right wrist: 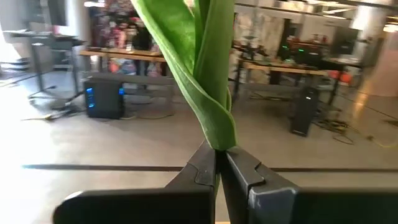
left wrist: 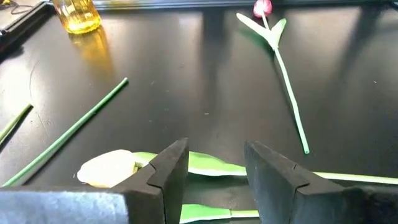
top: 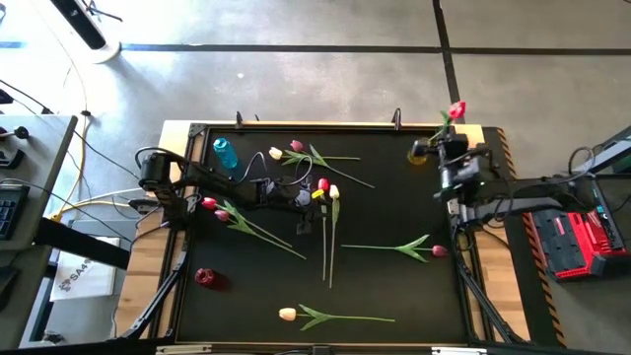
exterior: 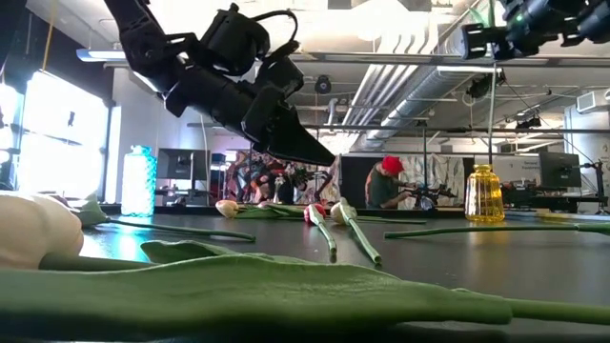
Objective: Sort flowers into vase by color
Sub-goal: Put the right red tulip into the yellow vase
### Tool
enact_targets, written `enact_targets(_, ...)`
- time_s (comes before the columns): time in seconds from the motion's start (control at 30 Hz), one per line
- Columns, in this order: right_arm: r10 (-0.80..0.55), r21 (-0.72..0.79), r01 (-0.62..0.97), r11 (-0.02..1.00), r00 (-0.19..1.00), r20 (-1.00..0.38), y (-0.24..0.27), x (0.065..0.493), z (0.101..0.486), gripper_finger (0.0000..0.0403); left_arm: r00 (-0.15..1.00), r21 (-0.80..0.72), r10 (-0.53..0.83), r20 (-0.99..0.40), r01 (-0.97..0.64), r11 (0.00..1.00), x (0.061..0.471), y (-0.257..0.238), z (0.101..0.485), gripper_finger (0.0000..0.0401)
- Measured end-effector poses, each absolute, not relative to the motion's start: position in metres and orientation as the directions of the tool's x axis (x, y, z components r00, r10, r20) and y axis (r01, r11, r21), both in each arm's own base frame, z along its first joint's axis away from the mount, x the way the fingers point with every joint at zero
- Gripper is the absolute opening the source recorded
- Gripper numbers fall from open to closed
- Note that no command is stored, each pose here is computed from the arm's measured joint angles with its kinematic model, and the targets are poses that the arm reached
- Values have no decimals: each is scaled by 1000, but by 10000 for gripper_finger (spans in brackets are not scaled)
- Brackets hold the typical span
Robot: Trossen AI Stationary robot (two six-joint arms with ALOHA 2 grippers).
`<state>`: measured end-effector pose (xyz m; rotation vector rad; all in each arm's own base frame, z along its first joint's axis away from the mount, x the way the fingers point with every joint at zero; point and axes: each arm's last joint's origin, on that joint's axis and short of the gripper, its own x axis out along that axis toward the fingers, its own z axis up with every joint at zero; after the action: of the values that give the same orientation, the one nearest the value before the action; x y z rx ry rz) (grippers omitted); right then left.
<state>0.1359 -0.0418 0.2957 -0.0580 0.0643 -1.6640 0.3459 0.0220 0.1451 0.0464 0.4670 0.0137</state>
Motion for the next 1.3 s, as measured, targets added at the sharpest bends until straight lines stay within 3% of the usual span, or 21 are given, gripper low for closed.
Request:
enact_targets(0.3,-987,-34,986,-163,-163,0,-50,127,299,0,907,51,25,-421,-4,999,347,22,148,144)
enact_targets(0.47,-996,30,996,-87,-87,2,-41,131,299,0,908,60,25,-418,0,998,347,22,148,144)
enact_targets(0.7,-999,-147,989,23,26,23,-30,132,309,0,914,68,25,-406,3,998,348,22,149,144)
enact_targets(1.03,-872,-142,877,459,475,114,-2,150,333,0,919,76,26,-394,5,997,348,22,151,144)
enact_targets(1.13,-754,-81,754,652,656,25,-3,158,329,0,919,69,26,-394,2,998,348,22,151,144)
enact_targets(1.2,-637,63,641,765,768,-67,-8,162,328,0,919,69,26,-393,1,998,348,22,151,144)
enact_targets(1.3,-565,198,596,778,802,-192,-17,166,328,0,923,64,29,-385,-5,998,349,22,151,144)
